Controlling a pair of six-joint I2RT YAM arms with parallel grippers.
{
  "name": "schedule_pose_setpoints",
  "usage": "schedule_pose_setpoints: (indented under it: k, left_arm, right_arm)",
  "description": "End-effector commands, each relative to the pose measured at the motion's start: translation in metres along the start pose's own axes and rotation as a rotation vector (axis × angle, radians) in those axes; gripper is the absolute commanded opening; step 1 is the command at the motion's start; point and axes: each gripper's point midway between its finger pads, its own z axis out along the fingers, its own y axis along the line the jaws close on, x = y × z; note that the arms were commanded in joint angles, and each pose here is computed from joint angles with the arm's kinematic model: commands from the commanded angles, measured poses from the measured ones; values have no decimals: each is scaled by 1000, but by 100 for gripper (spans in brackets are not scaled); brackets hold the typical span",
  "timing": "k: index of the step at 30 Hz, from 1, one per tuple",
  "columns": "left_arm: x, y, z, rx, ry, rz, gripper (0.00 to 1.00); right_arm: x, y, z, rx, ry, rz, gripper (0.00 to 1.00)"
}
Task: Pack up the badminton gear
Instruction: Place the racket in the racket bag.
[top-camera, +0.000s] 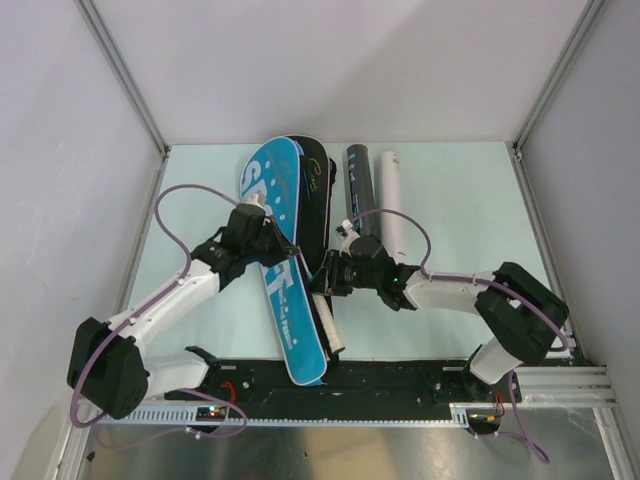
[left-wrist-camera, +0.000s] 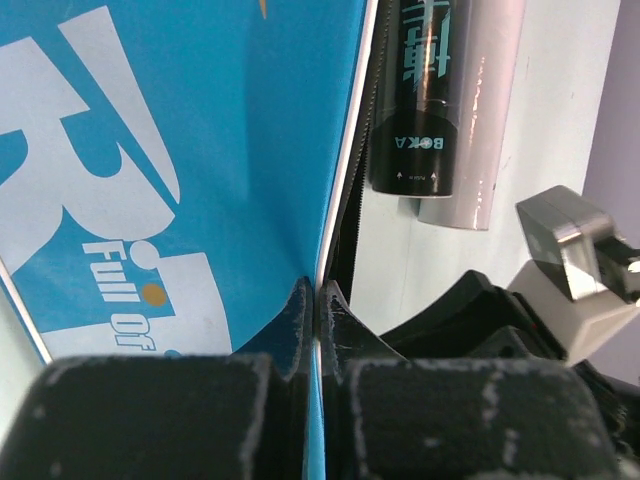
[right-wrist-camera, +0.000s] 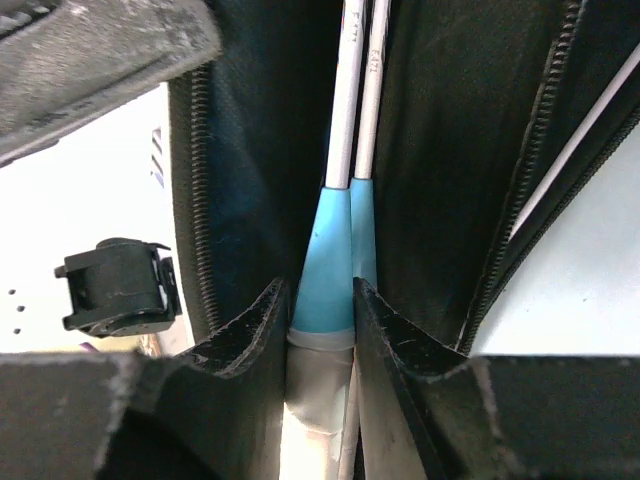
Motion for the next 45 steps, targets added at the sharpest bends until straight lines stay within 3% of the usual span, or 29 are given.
schedule_pose_setpoints:
  k: [1,25,40,45]
  left_arm:
    - [1,-24,-14,121,16,-51,0]
    - [3,-25,-24,228,-26,-219,0]
    - [5,-27,-25,293,-44,-285,0]
    - [3,-17,-23,274,-62,-283,0]
  right_arm:
    - [-44,29,14,-108,-167,-140,0]
    - [-44,-9,64,131,-279,-148,0]
    - [-19,-16,92,207,-317,-174,1]
    - [-20,-12,84,222,-312,-190,13]
